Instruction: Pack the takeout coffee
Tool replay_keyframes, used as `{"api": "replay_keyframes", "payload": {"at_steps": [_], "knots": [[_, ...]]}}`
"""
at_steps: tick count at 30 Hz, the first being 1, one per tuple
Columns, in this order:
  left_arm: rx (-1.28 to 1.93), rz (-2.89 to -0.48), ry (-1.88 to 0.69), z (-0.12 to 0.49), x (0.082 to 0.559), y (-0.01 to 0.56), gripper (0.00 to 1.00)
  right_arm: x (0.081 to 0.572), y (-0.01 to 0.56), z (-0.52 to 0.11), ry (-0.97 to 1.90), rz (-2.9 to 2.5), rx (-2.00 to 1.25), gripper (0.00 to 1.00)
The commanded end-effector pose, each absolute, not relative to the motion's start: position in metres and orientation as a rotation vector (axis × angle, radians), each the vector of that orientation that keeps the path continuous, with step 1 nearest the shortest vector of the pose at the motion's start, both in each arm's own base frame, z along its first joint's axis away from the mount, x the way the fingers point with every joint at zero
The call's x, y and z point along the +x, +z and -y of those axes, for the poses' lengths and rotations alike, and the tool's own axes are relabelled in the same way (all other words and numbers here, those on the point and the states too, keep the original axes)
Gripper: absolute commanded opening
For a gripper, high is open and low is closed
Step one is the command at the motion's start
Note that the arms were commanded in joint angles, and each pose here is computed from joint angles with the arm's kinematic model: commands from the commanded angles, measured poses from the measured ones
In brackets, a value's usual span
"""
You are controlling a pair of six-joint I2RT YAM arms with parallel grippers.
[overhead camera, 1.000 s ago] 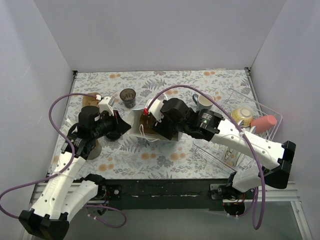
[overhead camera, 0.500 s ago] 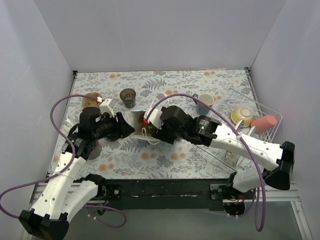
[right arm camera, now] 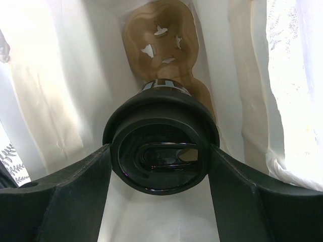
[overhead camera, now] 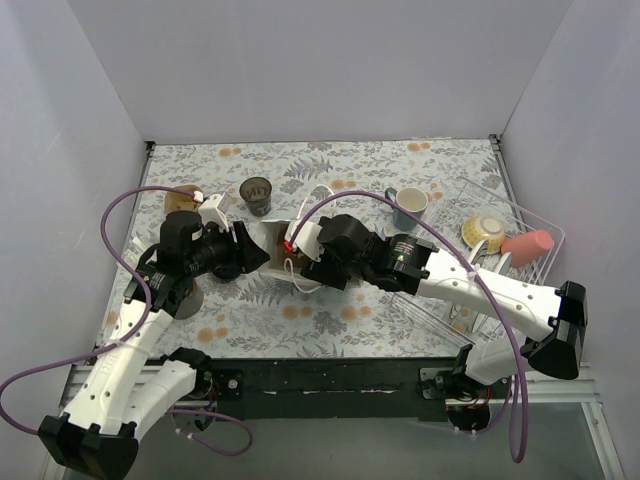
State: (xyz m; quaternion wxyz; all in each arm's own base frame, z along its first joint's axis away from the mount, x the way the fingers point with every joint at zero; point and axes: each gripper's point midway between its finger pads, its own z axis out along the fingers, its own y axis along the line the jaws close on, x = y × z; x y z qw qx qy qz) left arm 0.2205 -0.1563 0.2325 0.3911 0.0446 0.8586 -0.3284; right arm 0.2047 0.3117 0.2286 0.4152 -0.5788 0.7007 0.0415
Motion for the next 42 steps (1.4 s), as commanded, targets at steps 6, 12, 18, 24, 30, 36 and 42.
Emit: {"api": "replay_keyframes", "payload": {"at_steps": [6,12,18,24,30,36,42], "knots": [[0.095,-2.12,-0.782,0.151,0.233,0.255,0.43,0.205,0.233,-0.317,0.124,-1.743,-1.41,0.31],[0.156,-2.118,-0.84,0.16,0.229,0.253,0.04,0.21,0.231,-0.313,0.067,-1.704,-1.437,0.31],[0.176,-2.074,-0.916,0.169,0.225,0.256,0.0,0.221,0.214,-0.313,-0.02,-1.701,-1.455,0.3],[0.196,-2.105,-0.963,0.174,0.219,0.244,0.0,0.227,0.196,-0.319,-0.063,-1.641,-1.519,0.3],[0.195,-2.116,-0.966,0.173,0.217,0.24,0.0,0.233,0.184,-0.326,-0.084,-1.636,-1.541,0.3],[0.198,-2.127,-0.971,0.174,0.215,0.237,0.0,0.243,0.174,-0.321,-0.108,-1.654,-1.522,0.29],[0.211,-2.133,-0.961,0.174,0.216,0.236,0.0,0.252,0.157,-0.308,-0.137,-1.699,-1.494,0.29]]}}
